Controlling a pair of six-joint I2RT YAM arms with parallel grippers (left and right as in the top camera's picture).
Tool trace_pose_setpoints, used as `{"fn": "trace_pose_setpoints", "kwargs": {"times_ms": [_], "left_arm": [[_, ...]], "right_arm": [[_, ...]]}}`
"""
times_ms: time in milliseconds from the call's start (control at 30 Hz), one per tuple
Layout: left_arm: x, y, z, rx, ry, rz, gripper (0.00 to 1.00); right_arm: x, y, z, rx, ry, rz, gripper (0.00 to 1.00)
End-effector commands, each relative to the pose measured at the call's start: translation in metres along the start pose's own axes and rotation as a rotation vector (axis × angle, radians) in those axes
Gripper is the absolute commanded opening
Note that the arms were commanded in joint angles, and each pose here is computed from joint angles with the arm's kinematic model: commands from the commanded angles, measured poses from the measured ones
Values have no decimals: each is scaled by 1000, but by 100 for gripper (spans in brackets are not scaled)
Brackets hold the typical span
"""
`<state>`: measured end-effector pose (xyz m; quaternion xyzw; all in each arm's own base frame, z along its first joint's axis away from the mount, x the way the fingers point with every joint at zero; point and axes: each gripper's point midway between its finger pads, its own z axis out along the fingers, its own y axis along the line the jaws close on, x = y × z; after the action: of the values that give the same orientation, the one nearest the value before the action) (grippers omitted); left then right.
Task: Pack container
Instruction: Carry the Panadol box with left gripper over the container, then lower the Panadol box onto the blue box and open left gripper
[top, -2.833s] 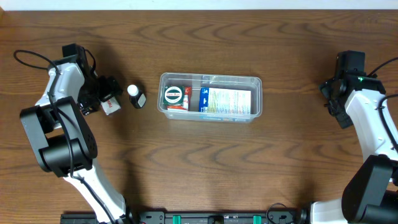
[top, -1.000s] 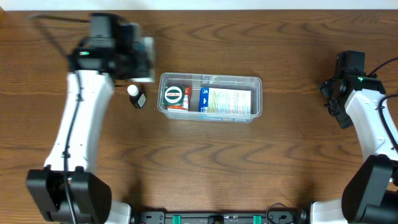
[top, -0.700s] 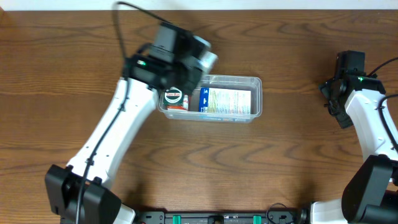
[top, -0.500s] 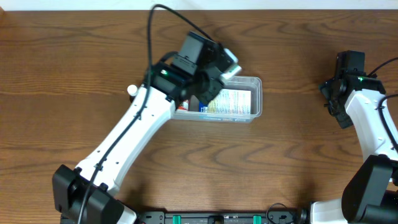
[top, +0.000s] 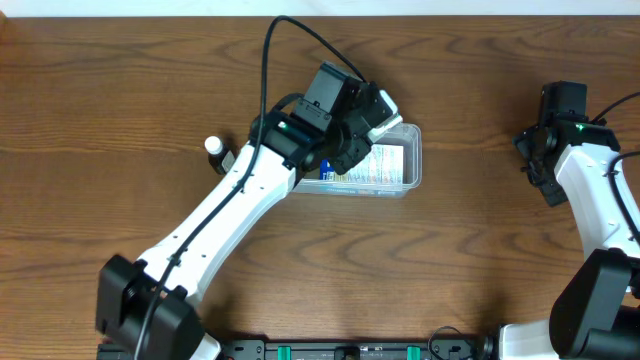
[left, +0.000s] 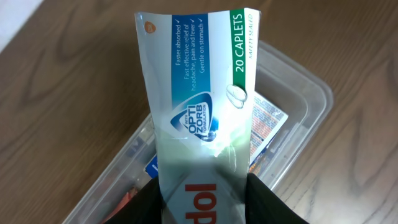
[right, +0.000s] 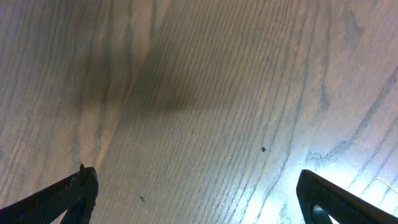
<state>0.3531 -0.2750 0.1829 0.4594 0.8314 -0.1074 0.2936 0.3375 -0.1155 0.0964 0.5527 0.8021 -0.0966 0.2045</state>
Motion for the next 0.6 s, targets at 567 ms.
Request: {"fn": "trace_pose_setpoints", "kwargs": {"times_ms": [567], "left_arm": [[39, -21, 67, 170, 117, 314, 38]], "right_arm": [[-2, -3, 2, 13, -4, 16, 99]]}}
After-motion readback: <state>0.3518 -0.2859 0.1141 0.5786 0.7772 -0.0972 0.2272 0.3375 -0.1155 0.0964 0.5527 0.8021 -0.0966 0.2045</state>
